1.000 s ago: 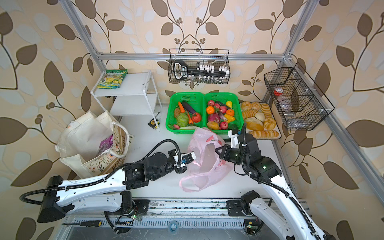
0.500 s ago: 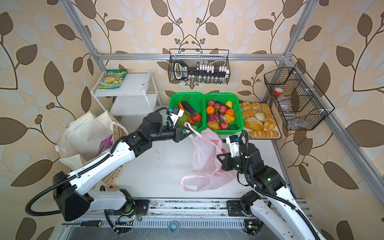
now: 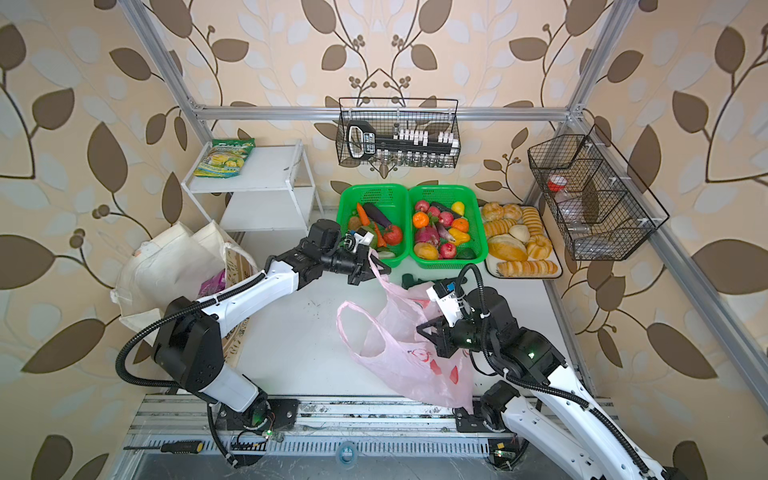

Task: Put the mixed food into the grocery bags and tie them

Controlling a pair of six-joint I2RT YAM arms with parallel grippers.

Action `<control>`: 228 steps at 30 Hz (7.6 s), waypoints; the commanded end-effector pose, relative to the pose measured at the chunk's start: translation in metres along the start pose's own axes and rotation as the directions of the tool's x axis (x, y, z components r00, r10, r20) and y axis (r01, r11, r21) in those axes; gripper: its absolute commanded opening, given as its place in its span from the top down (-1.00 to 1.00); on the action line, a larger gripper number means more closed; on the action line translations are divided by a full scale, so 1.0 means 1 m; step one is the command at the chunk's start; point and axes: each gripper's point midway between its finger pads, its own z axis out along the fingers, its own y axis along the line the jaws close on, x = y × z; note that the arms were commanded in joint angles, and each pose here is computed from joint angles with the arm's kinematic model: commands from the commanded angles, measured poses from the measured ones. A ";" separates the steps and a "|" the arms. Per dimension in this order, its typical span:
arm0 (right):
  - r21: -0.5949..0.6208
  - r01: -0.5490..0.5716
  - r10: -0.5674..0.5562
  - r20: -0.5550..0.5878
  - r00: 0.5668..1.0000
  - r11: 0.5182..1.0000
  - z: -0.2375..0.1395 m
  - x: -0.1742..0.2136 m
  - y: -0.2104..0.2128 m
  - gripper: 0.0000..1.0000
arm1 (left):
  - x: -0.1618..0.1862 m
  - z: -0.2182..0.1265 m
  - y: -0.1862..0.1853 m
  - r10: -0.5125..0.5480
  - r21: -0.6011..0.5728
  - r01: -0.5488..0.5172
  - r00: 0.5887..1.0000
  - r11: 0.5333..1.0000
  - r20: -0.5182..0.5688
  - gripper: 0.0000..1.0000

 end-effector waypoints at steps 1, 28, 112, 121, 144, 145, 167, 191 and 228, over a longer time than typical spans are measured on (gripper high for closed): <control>-0.126 0.088 -0.082 0.054 0.995 0.988 -0.011 -0.013 0.028 1.00 | -0.009 -0.005 0.003 0.023 -0.041 -0.022 1.000 0.999 0.017 1.00; 0.576 -0.285 0.283 0.096 0.954 0.766 -0.088 -0.022 -0.085 1.00 | -0.039 -0.082 0.010 0.163 -0.269 -0.064 0.918 0.961 0.362 1.00; 0.010 -0.690 0.631 0.394 0.668 0.724 -0.034 -0.066 -0.092 1.00 | -0.159 -0.092 0.020 0.531 -0.671 -0.274 0.821 0.689 0.210 0.05; -0.050 -0.703 0.668 0.368 0.647 0.709 -0.025 -0.068 -0.093 1.00 | -0.059 -0.132 -0.006 0.548 -0.549 -0.321 0.774 0.772 0.318 0.00; -0.241 -0.731 0.763 0.321 0.560 0.638 -0.014 -0.083 -0.085 1.00 | 0.073 -0.076 0.001 0.490 -0.202 -0.455 0.852 0.868 0.185 -0.03; -0.247 -0.730 0.765 0.315 0.561 0.637 -0.014 -0.083 -0.084 1.00 | 0.070 -0.073 -0.005 0.495 -0.184 -0.464 0.847 0.866 0.194 -0.03; -0.463 -0.689 0.827 0.237 0.509 0.557 -0.019 -0.093 -0.062 1.00 | 0.054 -0.011 -0.076 0.621 -0.069 -0.619 0.768 0.783 0.154 -0.72; 0.210 -0.779 0.670 0.408 0.619 0.592 -0.033 -0.009 -0.154 1.00 | 0.077 -0.050 -0.077 0.735 -0.156 -0.719 0.654 0.677 0.178 -0.92; 0.171 -0.799 0.637 0.518 0.570 0.576 -0.050 -0.016 -0.152 1.00 | -0.125 -0.096 0.061 0.435 -0.722 -0.142 0.868 0.677 0.237 -0.53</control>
